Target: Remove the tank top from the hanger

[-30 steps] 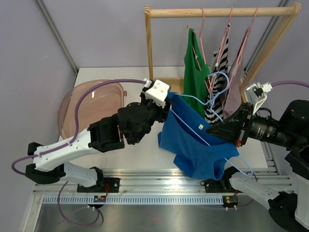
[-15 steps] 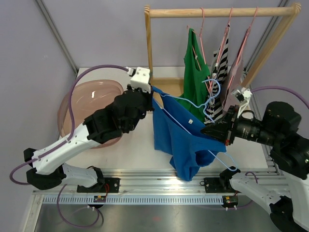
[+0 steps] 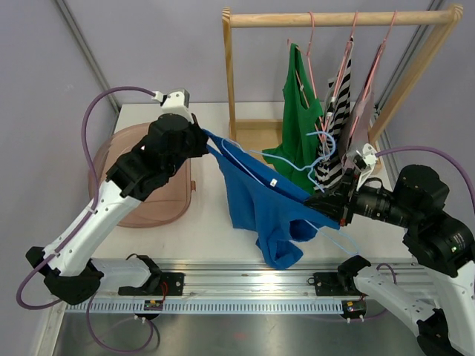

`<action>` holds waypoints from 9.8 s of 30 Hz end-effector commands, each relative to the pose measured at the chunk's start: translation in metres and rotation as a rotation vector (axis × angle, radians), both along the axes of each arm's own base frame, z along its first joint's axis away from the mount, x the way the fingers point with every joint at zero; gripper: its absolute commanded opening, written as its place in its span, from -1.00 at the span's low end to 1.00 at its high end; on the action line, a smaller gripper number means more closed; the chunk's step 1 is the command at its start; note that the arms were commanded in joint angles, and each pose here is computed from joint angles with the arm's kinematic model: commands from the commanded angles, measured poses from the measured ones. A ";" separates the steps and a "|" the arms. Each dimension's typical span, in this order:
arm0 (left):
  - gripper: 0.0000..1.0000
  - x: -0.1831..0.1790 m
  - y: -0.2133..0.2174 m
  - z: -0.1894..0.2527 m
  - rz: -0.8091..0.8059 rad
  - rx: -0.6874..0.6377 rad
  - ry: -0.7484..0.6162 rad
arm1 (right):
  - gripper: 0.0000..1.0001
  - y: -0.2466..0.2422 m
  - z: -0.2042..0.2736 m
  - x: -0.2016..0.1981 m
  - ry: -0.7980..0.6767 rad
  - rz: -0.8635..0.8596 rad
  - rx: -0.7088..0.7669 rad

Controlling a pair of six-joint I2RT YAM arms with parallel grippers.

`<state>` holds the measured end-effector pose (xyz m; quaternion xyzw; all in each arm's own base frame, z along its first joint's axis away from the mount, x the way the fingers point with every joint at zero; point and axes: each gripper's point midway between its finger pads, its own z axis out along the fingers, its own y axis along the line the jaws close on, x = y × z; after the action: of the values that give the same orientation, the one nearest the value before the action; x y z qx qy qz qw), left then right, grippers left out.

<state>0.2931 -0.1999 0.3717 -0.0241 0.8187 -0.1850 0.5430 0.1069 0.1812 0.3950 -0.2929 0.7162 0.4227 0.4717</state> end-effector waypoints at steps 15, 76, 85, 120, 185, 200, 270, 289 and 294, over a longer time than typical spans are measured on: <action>-1.00 -0.016 -0.026 -0.033 -0.189 -0.145 -0.036 | -1.00 -0.011 0.046 0.010 -0.315 -0.135 0.340; 0.98 -0.124 0.012 -0.136 -0.299 0.207 0.132 | -1.00 -0.005 0.078 0.204 -0.094 -0.688 0.018; 0.98 -0.127 0.038 -0.143 -0.257 0.247 0.109 | -1.00 0.024 0.091 0.266 -0.113 -0.727 -0.101; 0.98 -0.140 -0.106 -0.149 -0.566 0.203 0.120 | 0.99 0.004 0.109 0.188 -0.146 -0.607 -0.056; -1.00 0.016 0.137 -0.060 0.269 0.285 0.175 | 0.99 -0.074 0.041 0.051 -0.075 -0.615 0.147; 0.98 0.026 0.161 -0.096 0.268 0.171 0.297 | 0.99 -0.084 0.071 0.100 -0.112 -0.801 0.090; 0.98 -0.075 0.072 -0.159 -0.177 0.188 0.208 | -0.31 -0.019 0.052 0.321 -0.121 -0.902 -0.352; 0.98 -0.075 0.072 -0.160 -0.178 0.191 0.212 | -1.00 -0.023 0.133 0.289 -0.220 -0.885 -0.126; 0.98 -0.075 0.075 -0.156 -0.167 0.188 0.197 | -1.00 -0.020 0.144 0.262 -0.187 -0.828 -0.053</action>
<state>0.2132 -0.1222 0.1991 0.0736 0.8973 -0.1364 0.4134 0.4079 0.1673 0.4719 -0.0508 0.7976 0.0775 0.5960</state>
